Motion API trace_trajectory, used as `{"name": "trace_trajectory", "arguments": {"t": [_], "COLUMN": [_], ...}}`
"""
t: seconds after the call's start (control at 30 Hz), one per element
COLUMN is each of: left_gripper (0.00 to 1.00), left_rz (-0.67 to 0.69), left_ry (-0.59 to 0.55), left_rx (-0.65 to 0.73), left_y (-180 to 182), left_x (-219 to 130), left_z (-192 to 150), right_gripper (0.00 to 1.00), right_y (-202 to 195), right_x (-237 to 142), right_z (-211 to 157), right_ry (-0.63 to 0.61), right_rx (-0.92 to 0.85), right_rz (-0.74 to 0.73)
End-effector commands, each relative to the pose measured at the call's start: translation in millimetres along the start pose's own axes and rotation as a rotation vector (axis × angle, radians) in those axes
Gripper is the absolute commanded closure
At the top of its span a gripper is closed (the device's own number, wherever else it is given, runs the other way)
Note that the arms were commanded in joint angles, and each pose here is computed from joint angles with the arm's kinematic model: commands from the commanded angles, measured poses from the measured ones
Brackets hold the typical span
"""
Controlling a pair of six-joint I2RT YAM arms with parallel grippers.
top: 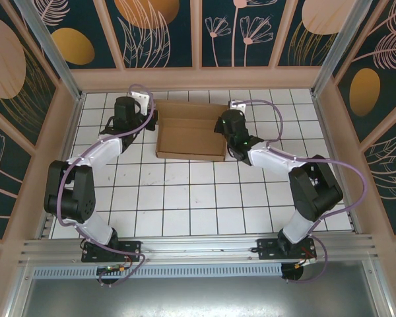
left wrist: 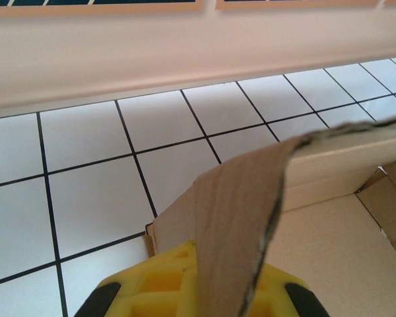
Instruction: Fold the paper box
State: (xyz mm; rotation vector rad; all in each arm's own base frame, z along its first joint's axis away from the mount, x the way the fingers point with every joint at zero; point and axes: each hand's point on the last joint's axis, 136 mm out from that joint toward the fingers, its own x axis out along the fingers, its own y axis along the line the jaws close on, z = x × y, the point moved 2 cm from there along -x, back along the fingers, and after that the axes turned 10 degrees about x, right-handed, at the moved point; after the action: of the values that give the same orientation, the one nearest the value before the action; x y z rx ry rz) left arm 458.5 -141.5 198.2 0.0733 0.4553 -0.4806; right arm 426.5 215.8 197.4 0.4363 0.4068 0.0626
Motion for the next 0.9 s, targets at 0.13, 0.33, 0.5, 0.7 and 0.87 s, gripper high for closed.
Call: {"name": "trace_trajectory", "arguments": {"t": [0.13, 0.33, 0.5, 0.7, 0.87], "left_gripper": [1.0, 1.0, 1.0, 1.0, 1.0], "left_rz": [-0.11, -0.12, -0.109, -0.112, -0.095], "left_ry": [-0.065, -0.114, -0.105, -0.119, -0.142], "left_rx": [0.038, 0.065, 0.045, 0.046, 0.081], "left_y": [-27, -39, -40, -44, -54], "left_x": [-2, -12, -14, -19, -24], "left_z": [-5, -15, -31, -49, -62], "right_gripper": [1.0, 1.0, 1.0, 1.0, 1.0], "right_y": [28, 23, 19, 20, 20], "right_x": [-27, -40, -44, -52, -56], "right_z": [8, -3, -17, -38, -54], "right_ry": [-0.112, -0.169, -0.179, -0.206, -0.212], "right_rx": [0.05, -0.004, -0.035, -0.097, -0.131], "right_rz": [0.163, 0.166, 0.172, 0.212, 0.233]}}
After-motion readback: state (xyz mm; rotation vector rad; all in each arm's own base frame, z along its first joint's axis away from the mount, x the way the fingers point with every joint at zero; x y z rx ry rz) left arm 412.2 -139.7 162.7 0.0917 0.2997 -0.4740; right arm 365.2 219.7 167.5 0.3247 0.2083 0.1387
